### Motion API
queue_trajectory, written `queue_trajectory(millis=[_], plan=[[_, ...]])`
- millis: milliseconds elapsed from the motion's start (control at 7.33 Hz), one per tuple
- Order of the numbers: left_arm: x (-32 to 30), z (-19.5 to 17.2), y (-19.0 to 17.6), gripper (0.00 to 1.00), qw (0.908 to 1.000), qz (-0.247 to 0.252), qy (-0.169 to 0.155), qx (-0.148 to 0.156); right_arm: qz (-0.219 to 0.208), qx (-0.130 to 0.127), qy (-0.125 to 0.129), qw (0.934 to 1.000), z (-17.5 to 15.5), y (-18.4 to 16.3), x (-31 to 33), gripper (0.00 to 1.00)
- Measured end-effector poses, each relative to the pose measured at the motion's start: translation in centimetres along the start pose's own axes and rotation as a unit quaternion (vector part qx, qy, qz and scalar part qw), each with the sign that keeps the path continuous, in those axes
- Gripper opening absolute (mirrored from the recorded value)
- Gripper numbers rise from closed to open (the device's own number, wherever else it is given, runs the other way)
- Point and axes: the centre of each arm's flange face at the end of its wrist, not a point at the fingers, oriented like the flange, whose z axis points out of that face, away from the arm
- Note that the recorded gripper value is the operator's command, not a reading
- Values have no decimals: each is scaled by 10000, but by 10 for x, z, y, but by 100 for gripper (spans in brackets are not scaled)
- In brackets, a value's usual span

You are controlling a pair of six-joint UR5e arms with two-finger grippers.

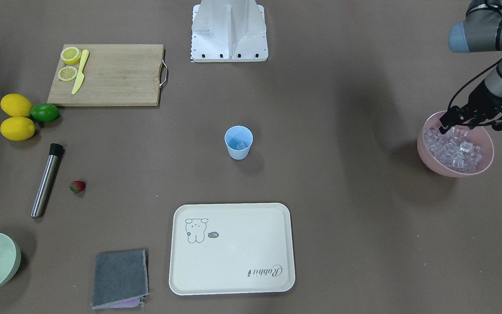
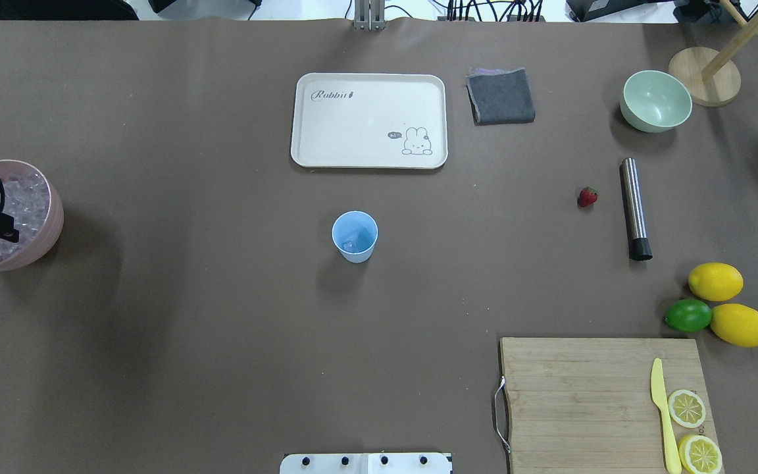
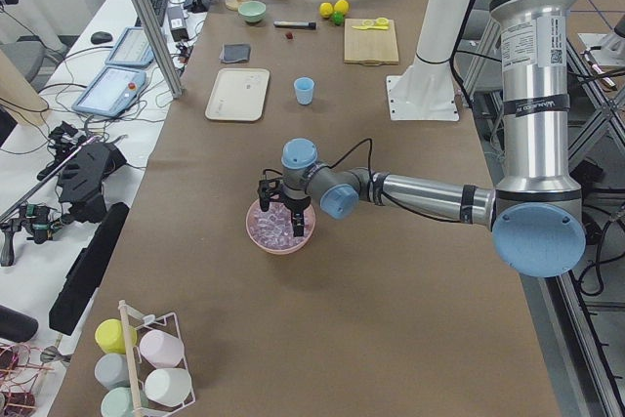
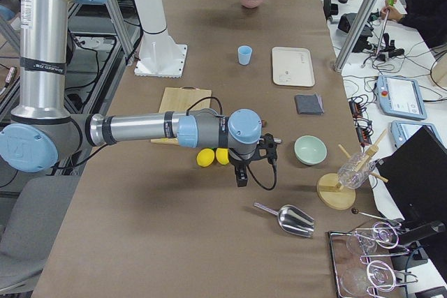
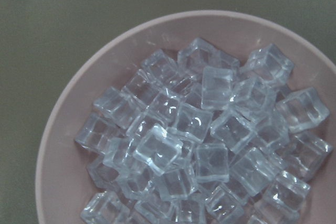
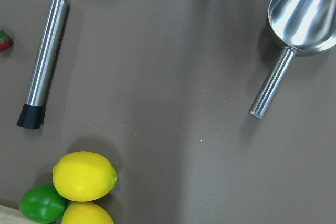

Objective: Mash ice and strawberries in cup
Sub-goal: 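Grasp another ice cube from the pink bowl with the left gripper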

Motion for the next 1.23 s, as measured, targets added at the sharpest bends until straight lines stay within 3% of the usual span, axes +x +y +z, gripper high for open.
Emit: queue_trajectory(millis=[136, 273, 409, 545, 955, 1227], plan=[[-1, 2, 2, 51, 10000, 0, -6, -10, 1, 0, -2, 10000, 0, 0, 0, 100], [-4, 4, 3, 36, 10000, -5, -11, -15, 8, -6, -6, 10000, 0, 1, 0, 100], [-7, 5, 5, 13, 10000, -18, -26, -25, 14, -9, -8, 10000, 1, 2, 0, 100], [-9, 6, 6, 0, 10000, -26, -35, -32, 18, -9, -9, 10000, 1, 3, 0, 100], [-5, 1, 5, 0, 10000, -15, 12, -42, 7, 2, -7, 10000, -1, 7, -2, 100], [15, -19, 5, 0, 9992, 84, 367, -155, -6, 11, -6, 10000, -2, 9, -4, 100]])
